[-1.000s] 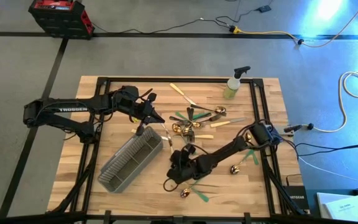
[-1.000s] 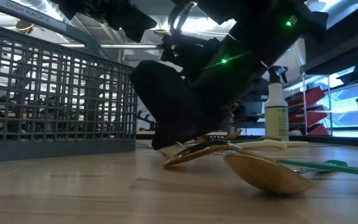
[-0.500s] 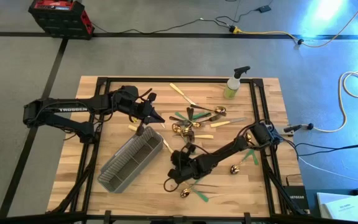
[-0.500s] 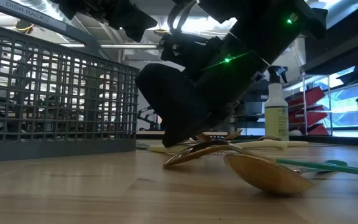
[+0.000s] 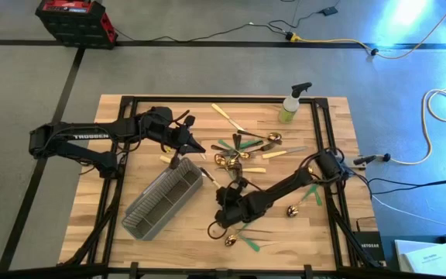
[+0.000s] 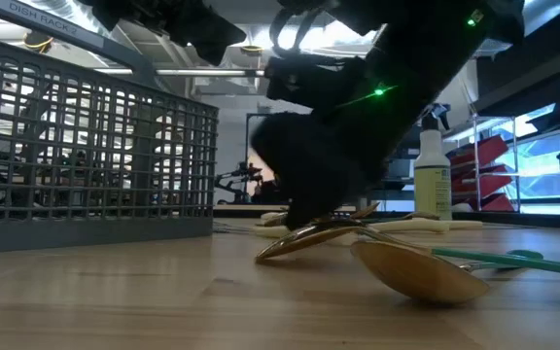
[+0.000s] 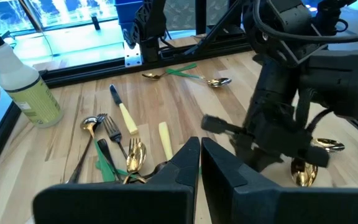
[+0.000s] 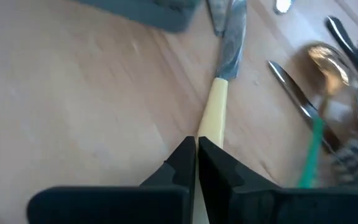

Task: Sort silverware
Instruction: Put the table knife into the silverware tray

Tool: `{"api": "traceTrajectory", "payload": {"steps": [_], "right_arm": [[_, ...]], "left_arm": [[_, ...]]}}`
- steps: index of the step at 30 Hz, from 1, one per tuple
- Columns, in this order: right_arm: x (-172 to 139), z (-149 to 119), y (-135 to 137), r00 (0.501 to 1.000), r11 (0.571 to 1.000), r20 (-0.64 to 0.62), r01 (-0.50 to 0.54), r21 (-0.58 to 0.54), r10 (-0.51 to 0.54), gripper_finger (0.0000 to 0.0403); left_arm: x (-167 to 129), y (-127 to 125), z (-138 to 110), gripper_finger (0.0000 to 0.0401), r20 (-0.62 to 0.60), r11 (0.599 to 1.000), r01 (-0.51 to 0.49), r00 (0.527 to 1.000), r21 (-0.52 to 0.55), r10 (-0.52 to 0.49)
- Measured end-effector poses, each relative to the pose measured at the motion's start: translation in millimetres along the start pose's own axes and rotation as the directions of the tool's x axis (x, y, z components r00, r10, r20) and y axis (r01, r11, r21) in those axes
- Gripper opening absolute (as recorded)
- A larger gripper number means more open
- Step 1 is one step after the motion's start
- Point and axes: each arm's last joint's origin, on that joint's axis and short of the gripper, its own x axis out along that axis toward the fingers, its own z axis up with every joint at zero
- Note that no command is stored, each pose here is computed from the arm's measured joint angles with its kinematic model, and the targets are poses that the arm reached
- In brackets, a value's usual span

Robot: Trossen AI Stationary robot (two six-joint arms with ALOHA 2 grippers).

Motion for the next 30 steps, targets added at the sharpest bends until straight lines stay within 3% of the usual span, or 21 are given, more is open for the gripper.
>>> {"api": "traceTrajectory", "payload": {"steps": [11, 21, 25, 30], "right_arm": [[-24, 12, -13, 1.000, 1.000, -0.012, -0.011, 0.011, 0.011, 0.0000], [-34, 31, -25, 0.970, 0.977, -0.127, -0.202, 0.069, 0.210, 0.0007], [-41, 41, -34, 0.959, 0.965, -0.127, -0.243, 0.099, 0.254, 0.0046], [-47, 48, -40, 0.949, 0.946, -0.122, -0.265, 0.185, 0.290, 0.0140]], "left_arm": [[0, 0, 0, 0.0000, 0.001, 1.000, 0.000, 1.000, 0.005, 0.000], [0, 0, 0, 0.0000, 0.001, 1.000, 0.000, 1.000, 0.001, 0.000], [0, 0, 0, 0.0000, 0.001, 1.000, 0.000, 1.000, 0.001, 0.000], [0, 0, 0, 0.0000, 0.002, 1.000, -0.001, 1.000, 0.004, 0.001]]}}
